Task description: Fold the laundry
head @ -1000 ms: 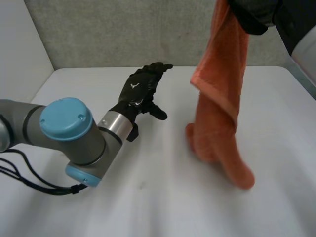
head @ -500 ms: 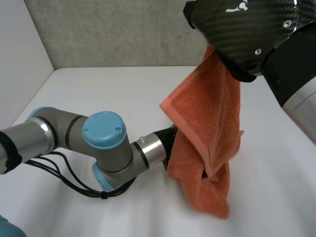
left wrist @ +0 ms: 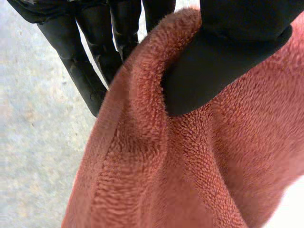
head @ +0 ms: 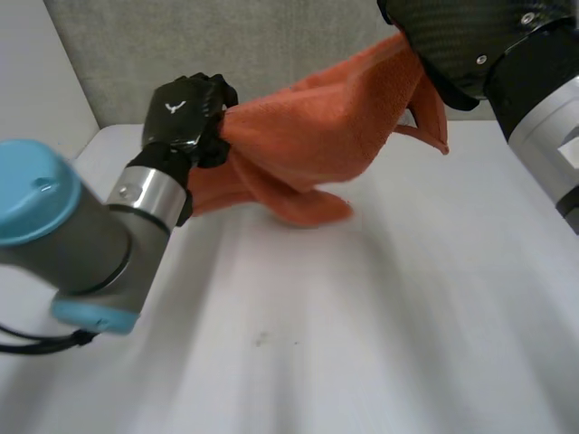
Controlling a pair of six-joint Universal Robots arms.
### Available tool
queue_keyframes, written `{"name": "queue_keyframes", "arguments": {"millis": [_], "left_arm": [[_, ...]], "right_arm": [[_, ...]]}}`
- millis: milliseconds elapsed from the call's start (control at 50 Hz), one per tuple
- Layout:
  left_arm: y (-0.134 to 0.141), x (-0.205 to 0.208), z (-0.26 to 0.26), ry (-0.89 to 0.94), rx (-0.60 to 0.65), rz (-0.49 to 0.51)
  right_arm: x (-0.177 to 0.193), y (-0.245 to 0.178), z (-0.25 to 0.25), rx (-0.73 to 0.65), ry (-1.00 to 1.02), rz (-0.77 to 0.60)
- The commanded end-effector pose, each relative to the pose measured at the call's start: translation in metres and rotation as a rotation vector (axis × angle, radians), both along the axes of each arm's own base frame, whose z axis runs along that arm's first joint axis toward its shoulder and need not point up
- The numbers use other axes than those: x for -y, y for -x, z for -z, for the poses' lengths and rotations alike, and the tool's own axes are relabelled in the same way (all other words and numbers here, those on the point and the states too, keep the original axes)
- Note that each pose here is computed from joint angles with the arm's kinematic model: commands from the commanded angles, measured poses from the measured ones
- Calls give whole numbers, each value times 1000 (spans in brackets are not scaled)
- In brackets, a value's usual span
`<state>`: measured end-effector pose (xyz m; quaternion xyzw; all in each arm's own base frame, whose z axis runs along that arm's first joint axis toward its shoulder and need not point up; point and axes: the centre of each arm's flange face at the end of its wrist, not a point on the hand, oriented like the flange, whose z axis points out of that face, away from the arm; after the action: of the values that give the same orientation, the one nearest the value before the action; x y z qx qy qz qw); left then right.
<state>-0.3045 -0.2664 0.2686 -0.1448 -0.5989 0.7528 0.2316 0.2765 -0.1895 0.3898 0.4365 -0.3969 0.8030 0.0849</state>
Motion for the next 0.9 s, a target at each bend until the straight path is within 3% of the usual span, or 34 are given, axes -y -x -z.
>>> {"name": "queue_keyframes", "arguments": {"millis": [20,240,340,460,600,700,740,780,820,900], "left_arm": [[-24,-46,-9,31,50,-2],[-33,-66,33,-48,246,-29],[-33,-67,85,-261,398,0],[-29,-61,113,-351,454,13],[-12,-21,119,-307,441,-9],[9,17,74,-74,429,-45],[16,30,48,37,422,-67],[22,40,20,149,410,-92],[28,52,-39,378,347,-149],[26,50,-85,549,265,-159]], "right_arm": [[24,-3,27,-22,-99,27],[50,-4,120,-107,-469,60],[54,-8,159,-86,-652,58],[61,-15,199,-50,-811,60],[88,-24,206,9,-799,99],[125,-34,167,123,-626,164],[147,-42,113,248,-428,151],[154,-45,83,321,-324,130],[157,-46,53,393,-224,105],[145,-37,-16,576,-21,45]]}}
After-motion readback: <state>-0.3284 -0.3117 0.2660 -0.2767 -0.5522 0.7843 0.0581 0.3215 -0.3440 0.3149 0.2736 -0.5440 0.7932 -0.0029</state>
